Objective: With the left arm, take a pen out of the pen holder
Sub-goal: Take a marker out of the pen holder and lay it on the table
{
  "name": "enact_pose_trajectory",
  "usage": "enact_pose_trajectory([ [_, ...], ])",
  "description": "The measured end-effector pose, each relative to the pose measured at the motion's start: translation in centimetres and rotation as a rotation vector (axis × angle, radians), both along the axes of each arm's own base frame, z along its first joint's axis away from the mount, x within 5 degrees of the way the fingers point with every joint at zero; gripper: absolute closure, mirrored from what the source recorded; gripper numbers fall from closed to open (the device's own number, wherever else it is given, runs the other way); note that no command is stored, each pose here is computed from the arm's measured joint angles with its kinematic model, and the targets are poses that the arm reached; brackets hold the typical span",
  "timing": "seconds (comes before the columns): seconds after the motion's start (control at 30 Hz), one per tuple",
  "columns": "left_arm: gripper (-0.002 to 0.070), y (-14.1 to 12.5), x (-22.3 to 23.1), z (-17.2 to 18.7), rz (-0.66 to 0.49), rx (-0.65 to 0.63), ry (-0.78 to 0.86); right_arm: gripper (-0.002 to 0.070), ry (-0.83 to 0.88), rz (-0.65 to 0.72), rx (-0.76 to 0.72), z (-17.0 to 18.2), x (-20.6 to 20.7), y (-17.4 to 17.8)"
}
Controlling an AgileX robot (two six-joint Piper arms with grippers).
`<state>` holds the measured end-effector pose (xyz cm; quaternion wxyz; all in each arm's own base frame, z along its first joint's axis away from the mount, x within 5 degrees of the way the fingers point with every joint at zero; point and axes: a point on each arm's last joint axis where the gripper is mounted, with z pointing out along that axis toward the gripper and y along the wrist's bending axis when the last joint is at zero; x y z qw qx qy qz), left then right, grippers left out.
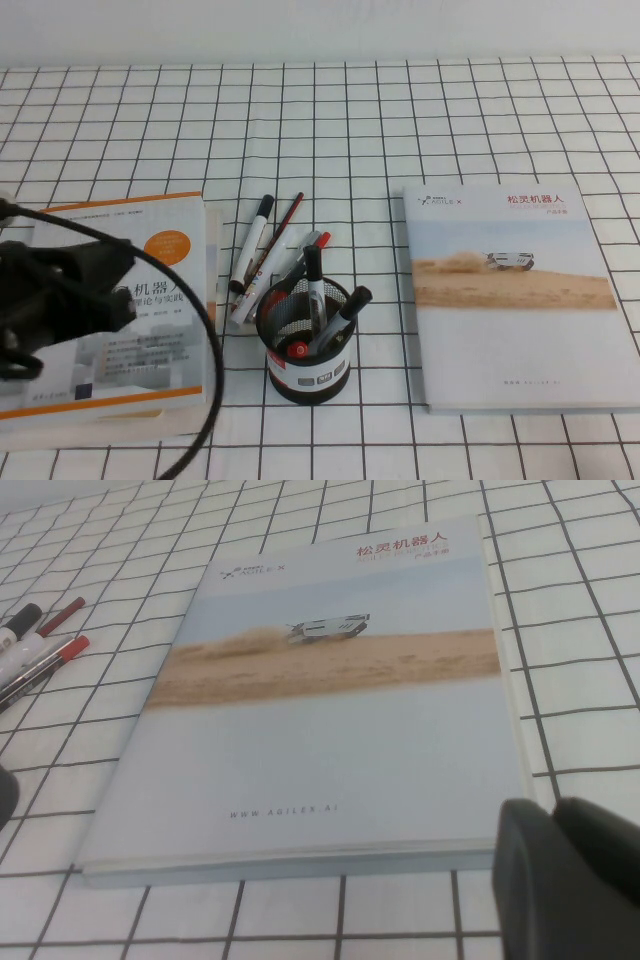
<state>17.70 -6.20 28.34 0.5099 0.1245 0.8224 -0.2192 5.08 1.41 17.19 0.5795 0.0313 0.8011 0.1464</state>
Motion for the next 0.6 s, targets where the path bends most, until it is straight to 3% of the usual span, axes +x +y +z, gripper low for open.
enact_pose_trajectory([
  [0.33, 0.0675, -6.9, 0.5, -2.5, -0.285, 0.09, 0.039, 0.0689, 0.0, 0.0, 0.0, 0.0, 0.0, 0.0],
  [0.6, 0.0675, -10.3, -2.0, -2.8, -0.465, 0.168, -0.017, 0.0688, 0.0, 0.0, 0.0, 0.0, 0.0, 0.0],
])
